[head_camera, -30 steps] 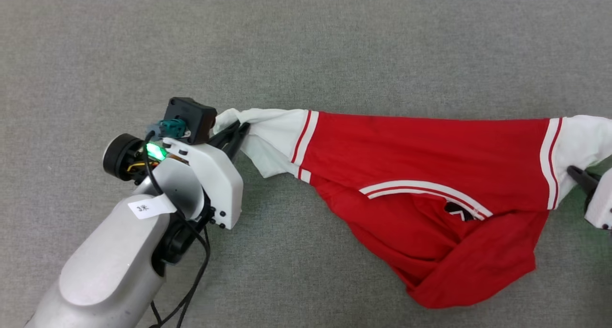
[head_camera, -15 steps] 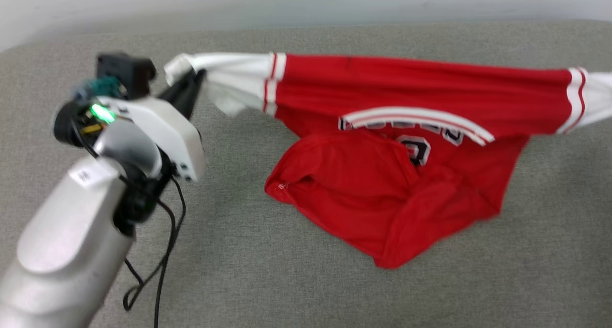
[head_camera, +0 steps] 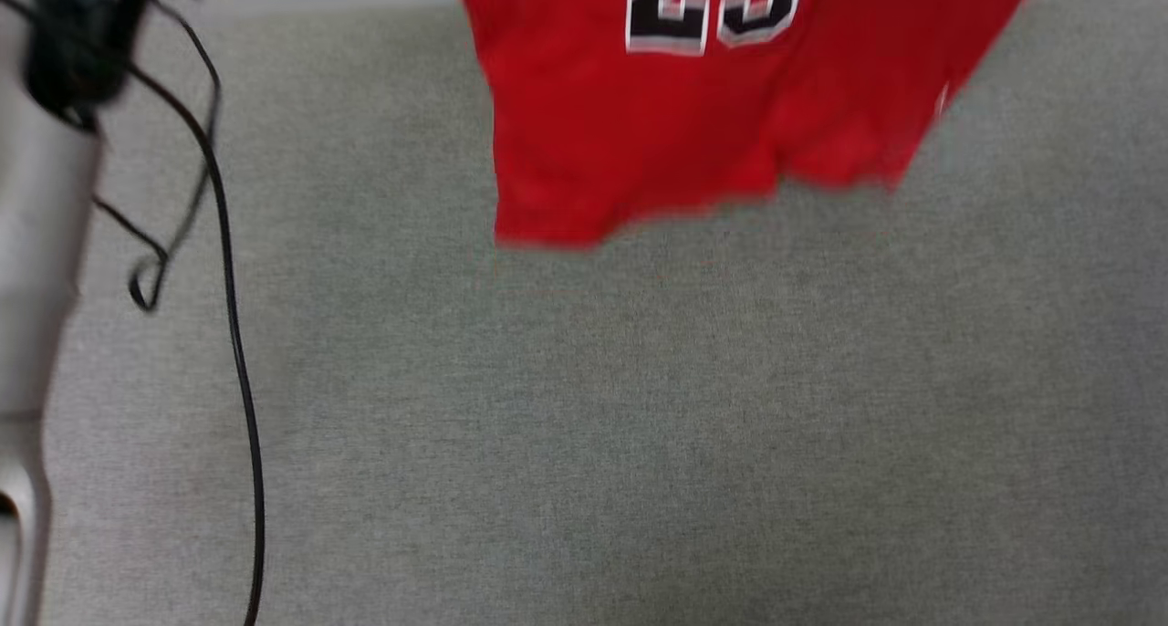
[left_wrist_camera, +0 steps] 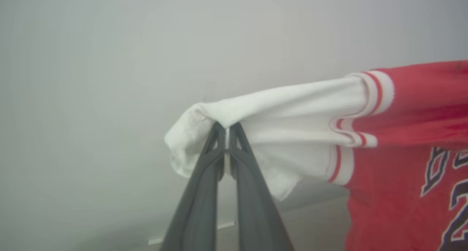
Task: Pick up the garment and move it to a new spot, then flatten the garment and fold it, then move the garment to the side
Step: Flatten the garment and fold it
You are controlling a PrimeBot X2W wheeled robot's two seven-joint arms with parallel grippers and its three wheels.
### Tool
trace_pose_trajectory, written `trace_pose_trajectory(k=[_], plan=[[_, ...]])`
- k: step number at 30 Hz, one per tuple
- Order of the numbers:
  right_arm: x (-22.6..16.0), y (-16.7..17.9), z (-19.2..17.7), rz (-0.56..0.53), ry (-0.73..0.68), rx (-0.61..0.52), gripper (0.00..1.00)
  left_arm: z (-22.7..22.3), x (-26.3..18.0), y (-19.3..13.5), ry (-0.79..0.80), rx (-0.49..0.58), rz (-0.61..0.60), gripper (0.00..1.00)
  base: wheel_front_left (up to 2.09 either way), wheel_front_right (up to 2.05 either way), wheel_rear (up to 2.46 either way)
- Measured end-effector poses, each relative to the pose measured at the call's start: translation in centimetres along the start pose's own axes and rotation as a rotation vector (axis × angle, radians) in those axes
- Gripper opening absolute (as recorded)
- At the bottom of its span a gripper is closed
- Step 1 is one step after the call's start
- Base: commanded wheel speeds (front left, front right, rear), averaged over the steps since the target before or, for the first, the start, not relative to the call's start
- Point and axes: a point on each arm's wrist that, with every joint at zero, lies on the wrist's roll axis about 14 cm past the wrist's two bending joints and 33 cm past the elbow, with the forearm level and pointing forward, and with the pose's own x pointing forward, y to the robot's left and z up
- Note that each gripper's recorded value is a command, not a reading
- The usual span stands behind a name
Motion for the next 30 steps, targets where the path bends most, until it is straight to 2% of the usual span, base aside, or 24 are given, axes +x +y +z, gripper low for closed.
trace_pose_trajectory(k=[7, 12, 16, 22, 26, 30], plan=[[3.8, 1.1, 5.6, -0.020, -0.189, -0.033, 0.00, 4.9, 4.2, 2.0, -0.166, 0.081, 0.048, 0.00, 0.00, 0.00, 0.00], [6.6, 2.3, 4.9, -0.007, -0.204, -0.038, 0.00, 3.9, 6.6, 3.0, -0.179, 0.081, 0.062, 0.00, 0.00, 0.00, 0.00], [9.1, 4.1, 0.9, 0.029, -0.149, -0.009, 0.00, -0.9, 8.0, 4.0, -0.105, 0.029, 0.082, 0.00, 0.00, 0.00, 0.00], [11.0, 5.8, -7.7, 0.067, -0.002, 0.038, 0.00, -10.7, 7.8, 4.3, 0.065, -0.068, 0.087, 0.00, 0.00, 0.00, 0.00], [10.1, 6.1, -13.5, 0.075, 0.121, 0.076, 0.00, -16.2, 5.6, 4.3, 0.176, -0.144, 0.096, 0.00, 0.00, 0.00, 0.00], [7.5, 5.9, -19.2, 0.071, 0.243, 0.107, 0.00, -21.0, 2.1, 3.8, 0.268, -0.224, 0.115, 0.00, 0.00, 0.00, 0.00]])
